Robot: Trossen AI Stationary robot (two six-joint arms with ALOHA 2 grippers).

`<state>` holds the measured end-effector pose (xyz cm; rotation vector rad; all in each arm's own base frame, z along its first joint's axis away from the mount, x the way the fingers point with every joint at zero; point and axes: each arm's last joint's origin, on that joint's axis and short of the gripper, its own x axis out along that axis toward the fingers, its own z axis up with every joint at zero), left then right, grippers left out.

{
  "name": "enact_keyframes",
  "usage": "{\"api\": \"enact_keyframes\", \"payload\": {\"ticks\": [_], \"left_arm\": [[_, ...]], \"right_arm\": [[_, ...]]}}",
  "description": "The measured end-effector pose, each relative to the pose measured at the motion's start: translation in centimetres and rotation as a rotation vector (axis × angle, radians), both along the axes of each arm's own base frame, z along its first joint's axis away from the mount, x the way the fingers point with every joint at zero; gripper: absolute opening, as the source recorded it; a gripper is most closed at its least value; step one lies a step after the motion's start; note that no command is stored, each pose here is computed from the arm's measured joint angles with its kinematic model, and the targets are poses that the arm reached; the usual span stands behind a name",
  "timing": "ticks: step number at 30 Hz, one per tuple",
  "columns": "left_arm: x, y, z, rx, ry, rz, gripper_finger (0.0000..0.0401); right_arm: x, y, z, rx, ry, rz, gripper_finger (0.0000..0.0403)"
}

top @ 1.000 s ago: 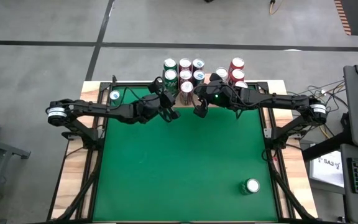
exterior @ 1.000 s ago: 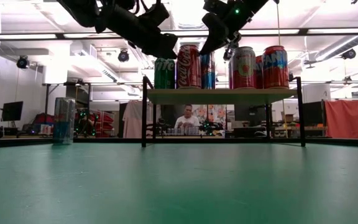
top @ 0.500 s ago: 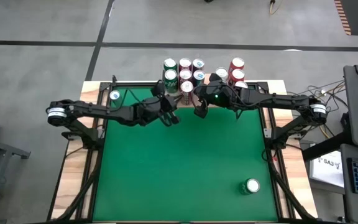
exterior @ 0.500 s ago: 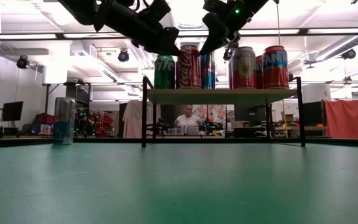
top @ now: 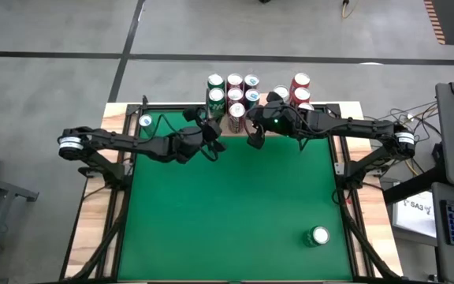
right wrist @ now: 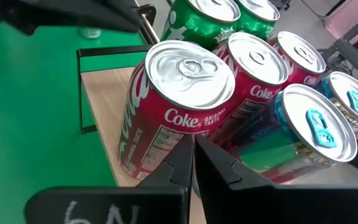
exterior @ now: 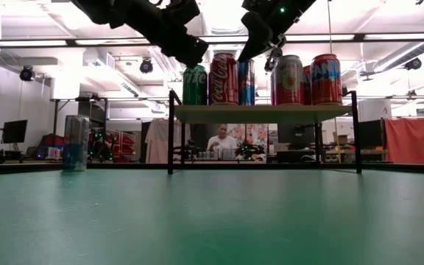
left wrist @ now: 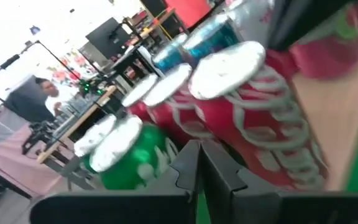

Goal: Place canned beverage on shelf
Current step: Put the red soda can aligned with the red soda can on the shelf

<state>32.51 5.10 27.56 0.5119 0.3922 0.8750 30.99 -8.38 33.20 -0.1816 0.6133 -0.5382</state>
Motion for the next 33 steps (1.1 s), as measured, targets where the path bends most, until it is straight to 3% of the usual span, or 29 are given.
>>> {"api": "enact_keyframes", "payload": {"ticks": [8,14,21,27,33], "left_arm": [[1.2,0.0,3.8,0.077,0.061,-0.155,0.0000],[1.3,1.5,5.7,-0.001,0.213,-0.348,0.0000],[0.7,3.9,6.2,-0.049,0.245,-0.314,0.0000],[0.7,4.1,5.6,-0.071,0.246,-0.354,0.0000],[0.8,4.2,5.3,-0.085,0.233,-0.351,0.0000]], "right_arm": [[0.0,0.0,0.1,0.000,-0.002,0.000,0.0009],[-0.1,0.0,0.2,0.003,-0.010,-0.003,0.0009],[-0.5,0.1,1.4,-0.004,-0.088,-0.004,0.0009],[-0.1,0.1,2.1,0.014,-0.171,0.085,0.0009],[0.0,0.1,2.0,0.022,-0.184,0.087,0.0009]]}}
